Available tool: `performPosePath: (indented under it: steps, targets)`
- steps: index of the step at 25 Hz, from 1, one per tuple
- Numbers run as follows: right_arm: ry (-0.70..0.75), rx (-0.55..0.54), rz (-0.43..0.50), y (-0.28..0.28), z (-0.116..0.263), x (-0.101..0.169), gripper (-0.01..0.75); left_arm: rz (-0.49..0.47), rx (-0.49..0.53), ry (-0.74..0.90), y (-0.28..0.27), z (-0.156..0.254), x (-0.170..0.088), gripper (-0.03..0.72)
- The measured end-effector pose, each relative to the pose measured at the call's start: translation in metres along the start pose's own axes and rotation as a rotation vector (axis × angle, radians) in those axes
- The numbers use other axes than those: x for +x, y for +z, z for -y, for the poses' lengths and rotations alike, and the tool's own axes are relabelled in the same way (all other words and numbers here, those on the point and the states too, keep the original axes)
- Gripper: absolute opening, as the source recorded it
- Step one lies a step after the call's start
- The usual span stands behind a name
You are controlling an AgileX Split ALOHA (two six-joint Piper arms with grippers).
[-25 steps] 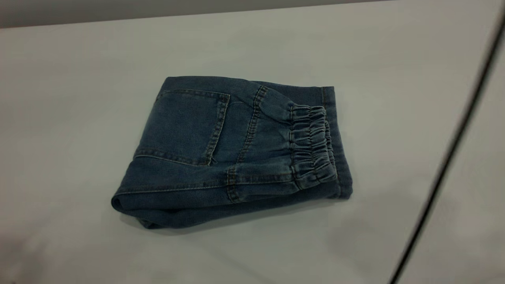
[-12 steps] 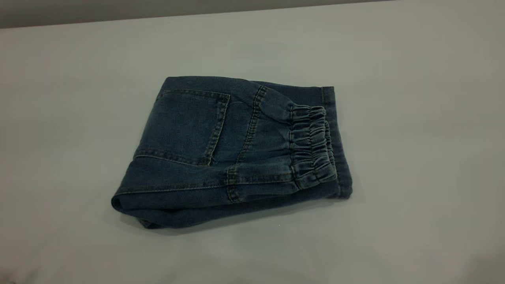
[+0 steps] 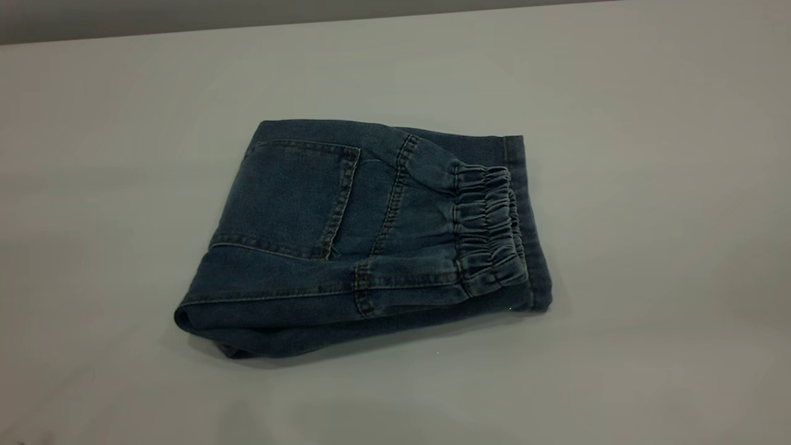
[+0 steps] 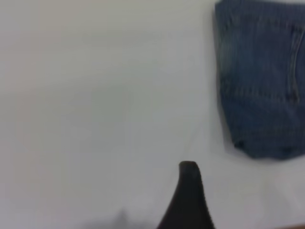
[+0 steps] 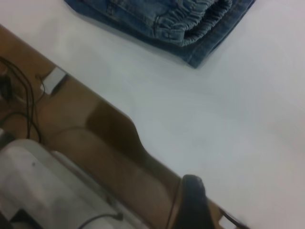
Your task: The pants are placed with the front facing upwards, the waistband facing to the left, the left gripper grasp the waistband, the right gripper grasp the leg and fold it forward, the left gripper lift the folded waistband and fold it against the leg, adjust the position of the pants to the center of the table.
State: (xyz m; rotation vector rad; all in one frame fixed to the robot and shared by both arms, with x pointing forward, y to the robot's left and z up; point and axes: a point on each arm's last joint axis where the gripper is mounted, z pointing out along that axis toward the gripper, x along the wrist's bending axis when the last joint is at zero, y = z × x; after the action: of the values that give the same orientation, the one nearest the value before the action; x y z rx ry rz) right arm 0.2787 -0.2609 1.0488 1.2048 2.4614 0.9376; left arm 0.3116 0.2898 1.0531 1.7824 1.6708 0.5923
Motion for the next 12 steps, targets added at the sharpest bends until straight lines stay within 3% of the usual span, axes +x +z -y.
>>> performPosePath:
  steps: [3, 7, 12]
  targets:
    - [0.006, -0.087, -0.019, -0.01, 0.006, 0.0, 0.451, 0.011, -0.004, -0.039, -0.005, 0.005, -0.002, 0.52]
    - [-0.005, -0.102, 0.005, -0.015, 0.014, -0.003, 0.451, 0.011, 0.011, -0.064, -0.014, 0.015, -0.004, 0.519]
    - [-0.013, -0.122, 0.014, -0.012, 0.013, -0.004, 0.451, 0.007, -0.065, -0.048, -0.024, 0.026, -0.006, 0.519]
